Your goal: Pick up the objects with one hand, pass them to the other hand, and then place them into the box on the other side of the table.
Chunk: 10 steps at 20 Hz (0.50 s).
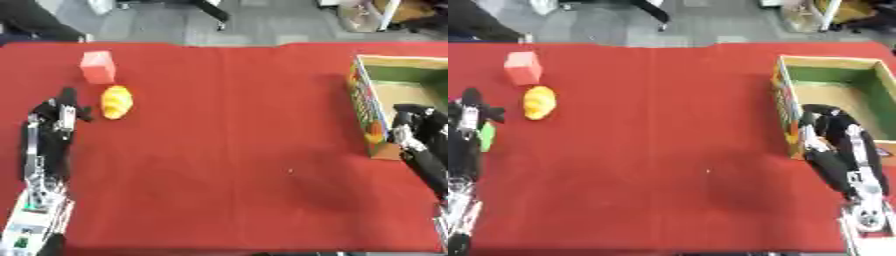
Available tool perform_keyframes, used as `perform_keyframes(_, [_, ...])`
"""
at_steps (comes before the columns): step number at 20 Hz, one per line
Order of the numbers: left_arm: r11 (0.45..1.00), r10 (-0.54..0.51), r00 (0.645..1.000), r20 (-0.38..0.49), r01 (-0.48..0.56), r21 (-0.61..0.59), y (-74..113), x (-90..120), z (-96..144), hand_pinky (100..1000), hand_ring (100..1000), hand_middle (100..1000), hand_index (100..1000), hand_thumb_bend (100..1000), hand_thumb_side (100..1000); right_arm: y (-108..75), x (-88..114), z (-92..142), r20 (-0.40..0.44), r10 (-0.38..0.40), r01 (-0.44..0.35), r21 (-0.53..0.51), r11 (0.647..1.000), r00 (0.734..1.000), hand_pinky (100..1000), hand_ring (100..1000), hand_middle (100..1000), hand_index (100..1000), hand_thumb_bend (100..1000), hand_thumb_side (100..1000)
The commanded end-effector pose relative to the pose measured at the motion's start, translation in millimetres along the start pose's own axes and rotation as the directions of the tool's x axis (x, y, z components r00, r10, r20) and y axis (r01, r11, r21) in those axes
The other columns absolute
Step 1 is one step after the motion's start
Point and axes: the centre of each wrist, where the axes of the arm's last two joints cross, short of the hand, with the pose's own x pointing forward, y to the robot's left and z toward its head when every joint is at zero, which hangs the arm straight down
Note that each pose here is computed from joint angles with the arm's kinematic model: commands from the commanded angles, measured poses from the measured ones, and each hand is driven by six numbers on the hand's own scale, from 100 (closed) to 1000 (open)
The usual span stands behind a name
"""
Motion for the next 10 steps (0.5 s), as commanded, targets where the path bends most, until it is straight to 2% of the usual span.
perform_keyframes(1, [0.967, -0.225, 0.968, 0.112, 0.236, -0.097, 39.7, 41.5, -29.5, 702, 458, 437, 501, 372, 535, -3.4, 2.7, -2.7, 0.016, 0.016, -0.016, 0.004, 1.000, 1.000, 602, 432, 366, 713, 100, 516])
perform_keyframes(2, [0.939, -0.296, 0.946, 0.134, 0.314, -0.138, 49.7, 53.0, -37.6, 702, 458, 437, 501, 372, 535, -3.5, 2.5, -2.7, 0.015, 0.018, -0.018, 0.004, 1.000, 1.000, 602, 432, 366, 713, 100, 516])
perform_keyframes(4, [0.844, -0.455, 0.874, 0.172, 0.484, -0.229, 68.7, 75.4, -52.8, 725, 521, 502, 571, 412, 559, -3.7, 2.5, -2.5, 0.015, 0.020, -0.020, 0.007, 1.000, 1.000, 602, 432, 366, 712, 100, 516])
perform_keyframes(5, [0.769, -0.538, 0.821, 0.193, 0.571, -0.287, 77.6, 86.7, -59.9, 739, 560, 543, 621, 408, 595, -4.0, 2.4, -2.5, 0.015, 0.022, -0.022, 0.009, 1.000, 1.000, 602, 433, 366, 712, 100, 515])
perform_keyframes(7, [0.597, -0.676, 0.702, 0.227, 0.701, -0.391, 92.5, 105.4, -72.8, 747, 597, 583, 666, 492, 575, -4.4, 2.0, -2.3, 0.013, 0.025, -0.025, 0.010, 1.000, 1.000, 602, 433, 366, 712, 100, 516])
perform_keyframes(10, [0.340, -0.814, 0.528, 0.243, 0.771, -0.539, 110.9, 120.6, -89.2, 763, 662, 654, 718, 578, 569, -4.6, 1.7, -2.0, 0.012, 0.028, -0.028, 0.014, 1.000, 1.000, 601, 433, 366, 712, 100, 515])
